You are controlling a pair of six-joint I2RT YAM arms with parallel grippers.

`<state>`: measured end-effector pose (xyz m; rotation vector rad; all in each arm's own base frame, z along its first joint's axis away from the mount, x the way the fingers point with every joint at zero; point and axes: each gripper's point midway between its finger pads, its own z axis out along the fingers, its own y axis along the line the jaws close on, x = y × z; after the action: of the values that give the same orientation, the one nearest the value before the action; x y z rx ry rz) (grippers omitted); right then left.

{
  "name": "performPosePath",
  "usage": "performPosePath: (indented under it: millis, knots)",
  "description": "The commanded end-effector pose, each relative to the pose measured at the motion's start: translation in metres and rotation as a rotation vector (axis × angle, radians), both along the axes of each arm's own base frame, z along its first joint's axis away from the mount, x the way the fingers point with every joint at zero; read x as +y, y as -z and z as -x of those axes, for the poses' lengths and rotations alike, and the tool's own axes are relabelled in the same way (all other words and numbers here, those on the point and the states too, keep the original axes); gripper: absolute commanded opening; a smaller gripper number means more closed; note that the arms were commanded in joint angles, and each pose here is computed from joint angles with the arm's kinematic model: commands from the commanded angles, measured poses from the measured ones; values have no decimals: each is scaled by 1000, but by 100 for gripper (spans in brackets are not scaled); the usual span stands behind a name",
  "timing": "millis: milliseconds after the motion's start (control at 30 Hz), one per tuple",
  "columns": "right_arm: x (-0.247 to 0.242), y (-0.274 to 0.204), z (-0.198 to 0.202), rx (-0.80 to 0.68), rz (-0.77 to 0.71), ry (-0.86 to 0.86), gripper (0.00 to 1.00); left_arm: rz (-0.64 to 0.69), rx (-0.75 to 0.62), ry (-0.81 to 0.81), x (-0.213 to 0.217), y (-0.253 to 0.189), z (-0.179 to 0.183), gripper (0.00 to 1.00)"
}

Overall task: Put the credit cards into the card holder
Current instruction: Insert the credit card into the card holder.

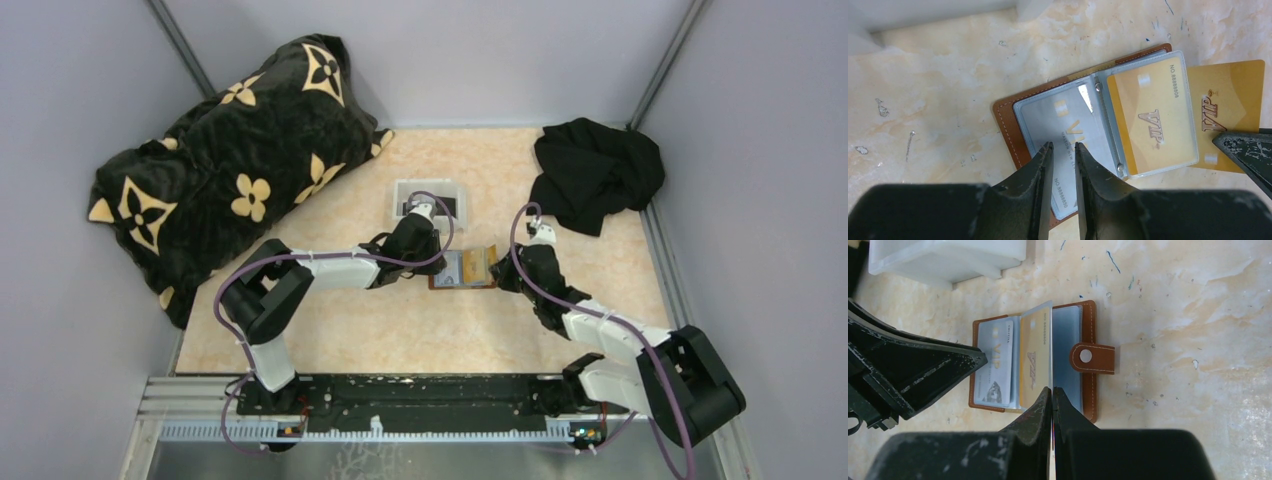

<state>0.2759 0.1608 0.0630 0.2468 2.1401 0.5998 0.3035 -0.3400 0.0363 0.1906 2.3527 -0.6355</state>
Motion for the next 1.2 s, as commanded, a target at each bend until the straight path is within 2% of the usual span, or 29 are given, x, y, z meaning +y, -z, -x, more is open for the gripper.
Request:
performPosePath:
  millis: [0,400,800,1167]
  knots:
    - [12,-41,-17,-116,-73,-20,0,-81,77,6,13,30,19,29]
    - [39,-51,-27,-126,-97,-87,0,-81,73,6,14,28,20,29]
    - [72,-41,-25,-102,-91,-151,0,-78,70,9,16,27,23,29]
    - [75,-33,-23,-88,-69,-152,0,-94,53,-22,25,19,22,28]
